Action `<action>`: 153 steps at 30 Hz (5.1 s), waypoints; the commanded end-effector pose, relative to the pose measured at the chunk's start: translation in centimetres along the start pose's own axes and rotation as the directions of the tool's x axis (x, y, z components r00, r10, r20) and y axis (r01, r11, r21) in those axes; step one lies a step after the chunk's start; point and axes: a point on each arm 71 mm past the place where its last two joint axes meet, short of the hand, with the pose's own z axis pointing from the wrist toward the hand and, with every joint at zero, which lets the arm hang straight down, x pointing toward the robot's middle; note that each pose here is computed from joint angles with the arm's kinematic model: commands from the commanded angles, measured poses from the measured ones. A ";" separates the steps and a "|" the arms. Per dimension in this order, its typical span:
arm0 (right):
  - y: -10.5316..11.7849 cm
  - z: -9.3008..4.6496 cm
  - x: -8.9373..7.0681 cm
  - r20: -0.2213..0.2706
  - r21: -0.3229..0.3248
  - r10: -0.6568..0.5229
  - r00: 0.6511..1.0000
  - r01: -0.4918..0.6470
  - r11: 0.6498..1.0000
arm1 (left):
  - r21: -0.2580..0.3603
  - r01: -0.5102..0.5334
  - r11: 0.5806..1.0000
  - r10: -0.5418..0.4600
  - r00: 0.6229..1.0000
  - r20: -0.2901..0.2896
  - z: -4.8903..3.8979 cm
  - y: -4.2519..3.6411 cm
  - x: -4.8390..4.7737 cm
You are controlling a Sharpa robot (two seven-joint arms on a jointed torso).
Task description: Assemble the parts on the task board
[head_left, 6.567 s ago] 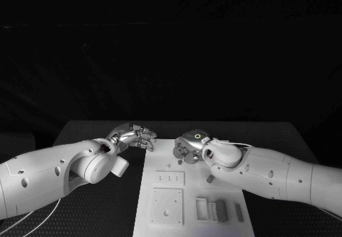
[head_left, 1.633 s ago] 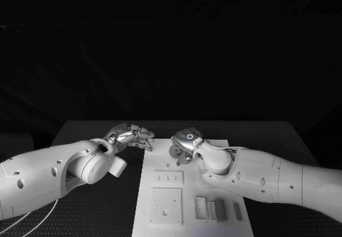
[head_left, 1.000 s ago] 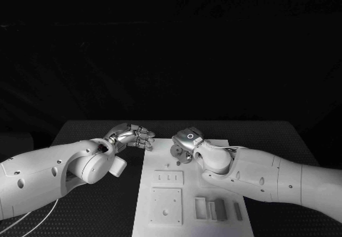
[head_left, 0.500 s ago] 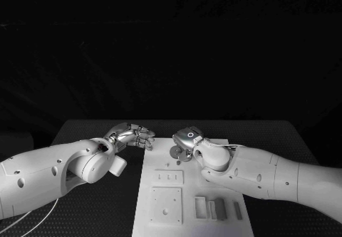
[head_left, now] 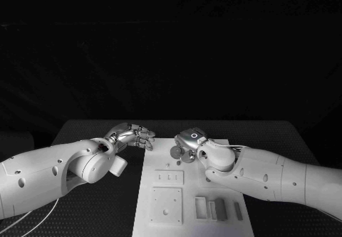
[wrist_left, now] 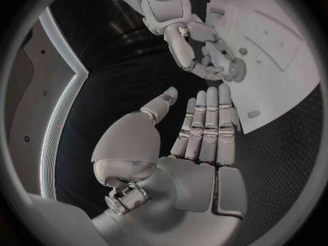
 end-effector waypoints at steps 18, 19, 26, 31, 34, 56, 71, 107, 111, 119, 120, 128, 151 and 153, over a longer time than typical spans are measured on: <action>-11.1 -5.1 -4.3 0.081 0.045 0.502 0.861 -0.506 0.861 | 0.018 -0.016 1.000 0.015 0.999 0.033 0.73 0.34 -1.91; -11.8 -5.3 -4.1 0.070 0.054 0.500 0.863 -0.503 0.862 | 0.018 -0.017 1.000 0.016 0.999 0.035 0.79 0.39 -2.03; -14.8 -6.4 -3.0 0.010 0.085 0.479 0.878 -0.478 0.874 | 0.024 -0.030 0.999 0.029 0.999 0.028 1.07 0.61 -2.35; -16.4 -7.1 -2.1 -0.014 0.096 0.432 0.902 -0.428 0.898 | 0.025 -0.034 0.999 0.034 0.999 0.028 1.15 0.70 -2.50; -17.0 -7.7 -0.7 -0.037 0.100 0.433 0.901 -0.428 0.898 | 0.024 -0.034 0.999 0.034 0.999 0.030 1.12 0.76 -2.59; -17.2 -8.8 4.8 -0.105 0.141 0.451 0.886 -0.435 0.889 | 0.017 -0.031 0.999 0.030 0.999 0.024 1.12 1.18 -2.55; -17.1 -8.2 5.5 -0.099 0.159 0.452 0.886 -0.434 0.887 | 0.017 -0.028 0.999 0.028 0.999 0.016 1.22 1.28 -2.23; -16.3 -7.7 6.8 -0.109 0.163 0.465 0.878 -0.446 0.880 | 0.009 -0.027 1.000 0.027 1.000 0.012 1.10 1.40 -2.32; -16.3 -7.7 6.8 -0.106 0.164 0.464 0.879 -0.445 0.880 | 0.009 -0.027 1.000 0.027 1.000 0.011 1.09 1.41 -2.31; -16.4 -7.7 6.8 -0.098 0.167 0.467 0.879 -0.448 0.878 | 0.007 -0.026 1.000 0.026 1.000 0.011 1.03 1.43 -2.37; -16.4 -7.7 6.8 -0.097 0.168 0.470 0.878 -0.451 0.877 | 0.007 -0.026 1.000 0.026 1.000 0.012 1.02 1.43 -2.37; -16.1 -7.6 6.7 -0.090 0.163 0.471 0.878 -0.453 0.876 | 0.007 -0.025 1.000 0.025 1.000 0.008 0.95 1.41 -2.28; -16.0 -7.4 6.6 -0.075 0.169 0.468 0.881 -0.451 0.876 | 0.010 -0.030 1.000 0.030 1.000 -0.001 0.89 1.35 -2.11; -15.9 -7.4 6.6 -0.074 0.168 0.467 0.881 -0.451 0.877 | 0.011 -0.031 0.999 0.031 1.000 -0.003 0.89 1.35 -2.09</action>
